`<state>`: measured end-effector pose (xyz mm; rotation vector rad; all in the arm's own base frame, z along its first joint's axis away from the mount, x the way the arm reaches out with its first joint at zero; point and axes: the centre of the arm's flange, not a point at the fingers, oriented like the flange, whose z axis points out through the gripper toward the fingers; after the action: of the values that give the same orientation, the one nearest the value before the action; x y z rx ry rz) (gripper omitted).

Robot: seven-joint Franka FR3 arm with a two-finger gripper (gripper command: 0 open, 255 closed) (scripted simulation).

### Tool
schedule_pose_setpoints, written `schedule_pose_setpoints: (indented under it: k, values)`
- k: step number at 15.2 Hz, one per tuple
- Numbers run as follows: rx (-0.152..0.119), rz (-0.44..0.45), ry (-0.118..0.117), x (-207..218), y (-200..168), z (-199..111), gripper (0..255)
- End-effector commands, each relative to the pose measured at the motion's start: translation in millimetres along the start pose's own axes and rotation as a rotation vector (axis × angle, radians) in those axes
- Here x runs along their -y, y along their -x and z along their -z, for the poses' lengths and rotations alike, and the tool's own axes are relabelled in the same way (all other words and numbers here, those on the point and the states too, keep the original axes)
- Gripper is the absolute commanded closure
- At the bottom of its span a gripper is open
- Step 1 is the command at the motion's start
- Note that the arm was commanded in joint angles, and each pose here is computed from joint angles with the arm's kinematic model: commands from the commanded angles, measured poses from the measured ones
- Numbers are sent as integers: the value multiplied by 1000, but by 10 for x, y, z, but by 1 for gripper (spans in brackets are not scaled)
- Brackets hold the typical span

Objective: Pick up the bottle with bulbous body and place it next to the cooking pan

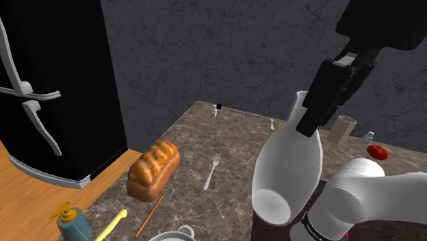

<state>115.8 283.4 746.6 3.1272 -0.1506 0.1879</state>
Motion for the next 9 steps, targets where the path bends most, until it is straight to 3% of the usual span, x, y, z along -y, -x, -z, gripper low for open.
schedule_pose_setpoints:
  k: [1,9]
  values:
    - [1,-1,-1,227,128,15,255]
    - [1,-1,-1,1202,529,66,255]
